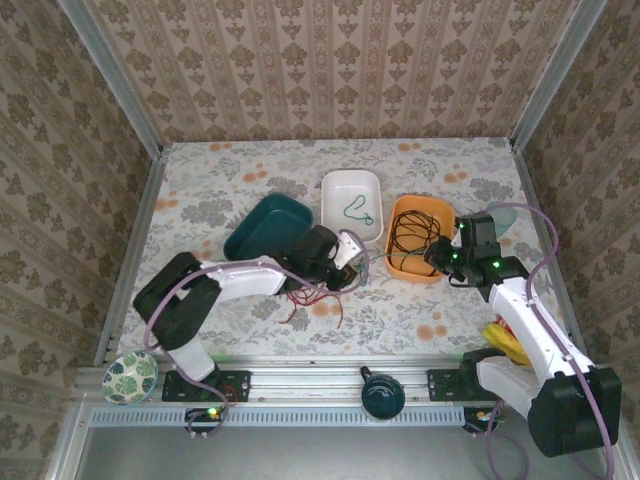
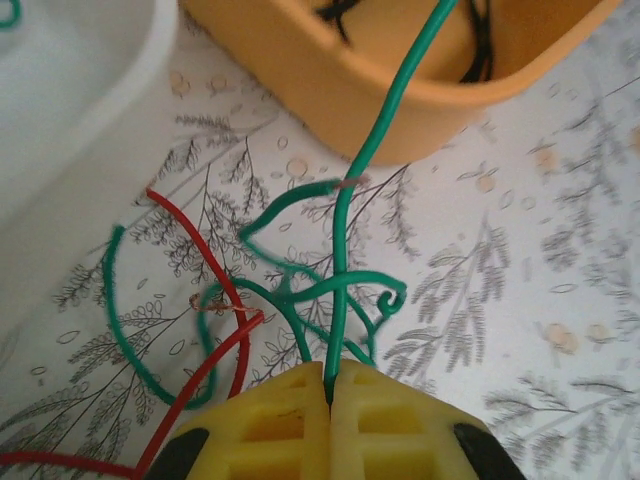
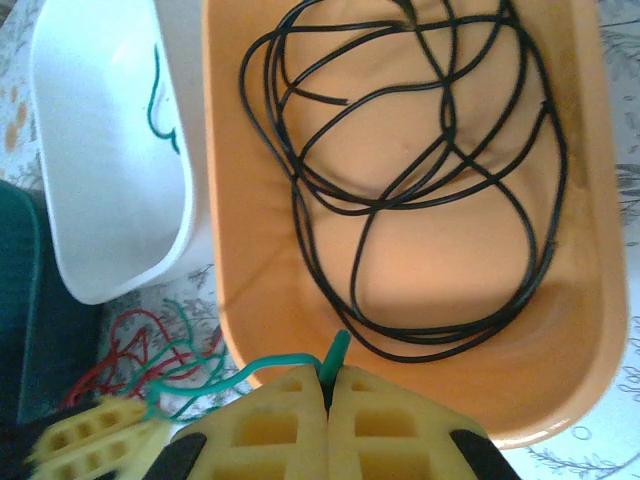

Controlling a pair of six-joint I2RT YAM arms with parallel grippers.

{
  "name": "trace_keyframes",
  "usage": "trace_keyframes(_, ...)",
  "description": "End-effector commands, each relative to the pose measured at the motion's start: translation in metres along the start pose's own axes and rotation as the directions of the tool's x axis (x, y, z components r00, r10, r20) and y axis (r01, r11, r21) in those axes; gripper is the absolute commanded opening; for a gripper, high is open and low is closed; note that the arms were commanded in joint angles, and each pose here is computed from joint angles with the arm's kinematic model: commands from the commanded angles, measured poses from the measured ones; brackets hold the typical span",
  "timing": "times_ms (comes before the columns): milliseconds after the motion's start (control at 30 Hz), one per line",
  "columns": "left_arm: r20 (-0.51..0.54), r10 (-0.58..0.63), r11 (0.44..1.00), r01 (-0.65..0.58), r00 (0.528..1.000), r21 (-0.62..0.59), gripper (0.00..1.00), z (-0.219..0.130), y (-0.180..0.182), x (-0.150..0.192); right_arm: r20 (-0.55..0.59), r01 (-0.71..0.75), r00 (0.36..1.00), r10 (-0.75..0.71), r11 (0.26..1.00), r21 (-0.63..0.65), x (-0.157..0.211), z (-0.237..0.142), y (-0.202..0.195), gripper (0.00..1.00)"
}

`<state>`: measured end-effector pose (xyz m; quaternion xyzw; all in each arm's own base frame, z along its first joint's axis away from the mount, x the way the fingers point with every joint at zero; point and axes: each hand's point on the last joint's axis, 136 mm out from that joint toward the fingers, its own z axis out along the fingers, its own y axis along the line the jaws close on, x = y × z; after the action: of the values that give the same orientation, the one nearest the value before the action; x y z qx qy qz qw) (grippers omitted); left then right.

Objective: Untangle the cables

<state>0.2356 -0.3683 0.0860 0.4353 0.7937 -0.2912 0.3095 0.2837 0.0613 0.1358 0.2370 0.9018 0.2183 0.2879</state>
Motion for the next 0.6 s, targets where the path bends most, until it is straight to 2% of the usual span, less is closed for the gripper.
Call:
trace_keyframes(0,0.099,-0.072,0.997,0.068,0.993,0.044,0.0,-0.028,0.0,-0.018,0.067,-0.004,0.998,-0.003,0.995,0.098,-0.011,-0.01,-0.016,0.0)
trace_keyframes(167,0.211,-0.164,0.977,0.129,0.964,0.17,0.0,-0.066,-0.005,-0.035,0.058,0.007,0.998,-0.014,0.992,0.125,-0.012,-0.009,-0.019,0.0)
trace_keyframes(267,0.236,-0.201,0.966,0.152,0.951,0.209,0.0,-0.081,-0.004,-0.038,0.034,0.013,0.999,-0.017,0.994,0.111,-0.009,-0.006,-0.016,0.01)
trace_keyframes(333,0.228,-0.196,0.968,0.151,0.954,0.199,0.0,-0.085,-0.004,-0.037,0.004,0.049,0.999,-0.049,0.999,0.021,-0.005,-0.002,0.002,0.1)
trace_keyframes(433,0.2,-0.19,0.971,0.154,0.961,0.183,0.0,-0.083,-0.003,-0.032,0.005,0.139,0.99,-0.14,0.978,-0.159,0.0,-0.006,0.044,0.36)
trace_keyframes(500,0.181,-0.194,0.972,0.163,0.964,0.172,0.0,-0.08,0.0,-0.028,0.037,0.212,0.977,-0.209,0.956,-0.201,0.003,-0.013,0.063,0.44)
trace_keyframes(567,0.174,-0.196,0.972,0.167,0.965,0.168,0.0,-0.078,0.0,-0.026,0.072,0.295,0.955,-0.287,0.934,-0.201,0.007,-0.018,0.075,0.47)
